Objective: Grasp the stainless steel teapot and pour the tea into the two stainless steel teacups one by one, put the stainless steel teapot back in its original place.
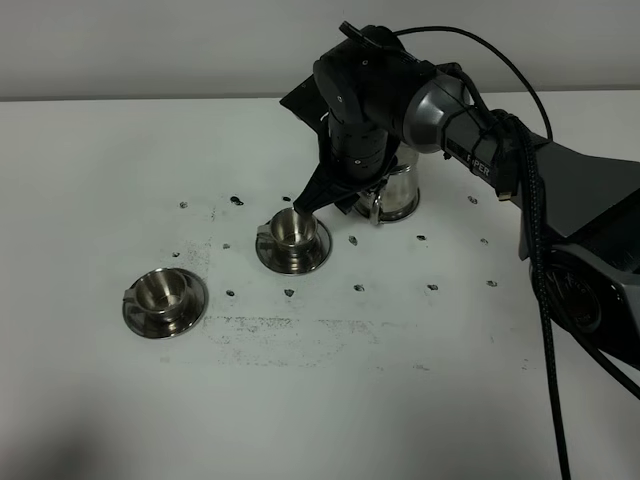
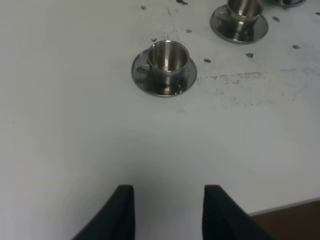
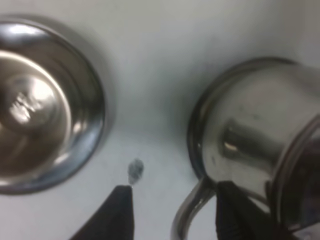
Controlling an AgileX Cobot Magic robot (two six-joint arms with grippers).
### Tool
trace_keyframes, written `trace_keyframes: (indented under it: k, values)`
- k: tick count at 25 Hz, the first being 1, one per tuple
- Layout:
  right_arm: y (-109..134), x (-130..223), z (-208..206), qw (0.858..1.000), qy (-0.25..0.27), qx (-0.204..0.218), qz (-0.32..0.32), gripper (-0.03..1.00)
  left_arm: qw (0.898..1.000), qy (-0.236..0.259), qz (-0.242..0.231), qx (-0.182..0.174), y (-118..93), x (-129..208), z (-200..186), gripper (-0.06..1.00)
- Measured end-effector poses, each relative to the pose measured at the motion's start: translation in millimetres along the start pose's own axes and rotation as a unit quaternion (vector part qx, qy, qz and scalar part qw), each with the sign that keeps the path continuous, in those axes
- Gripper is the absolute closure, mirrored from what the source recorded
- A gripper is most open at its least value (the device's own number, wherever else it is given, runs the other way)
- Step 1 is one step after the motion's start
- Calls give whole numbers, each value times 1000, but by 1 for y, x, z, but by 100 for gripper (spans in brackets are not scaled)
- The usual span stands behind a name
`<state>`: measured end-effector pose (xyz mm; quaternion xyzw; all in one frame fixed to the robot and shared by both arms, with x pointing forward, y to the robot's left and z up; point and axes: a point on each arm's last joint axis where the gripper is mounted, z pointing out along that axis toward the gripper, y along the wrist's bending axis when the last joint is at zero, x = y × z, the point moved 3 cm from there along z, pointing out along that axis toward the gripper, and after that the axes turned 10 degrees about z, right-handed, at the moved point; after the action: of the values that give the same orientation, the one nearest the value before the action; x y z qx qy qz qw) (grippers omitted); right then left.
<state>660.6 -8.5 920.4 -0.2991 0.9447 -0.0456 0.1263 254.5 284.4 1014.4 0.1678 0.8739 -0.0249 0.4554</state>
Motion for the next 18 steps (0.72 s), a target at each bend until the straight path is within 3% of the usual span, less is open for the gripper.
trace_keyframes:
  k: [7,13,18]
  values:
    - [6,-2,-12,1000,-10,-21,6,60,1000,0,0,0,0,0,0,62]
    - [27,-5,-66,991,-114,-65,5,60,1000,0,0,0,0,0,0,62]
    - [37,21,-79,978,-187,-93,24,60,1000,0,0,0,0,0,0,62]
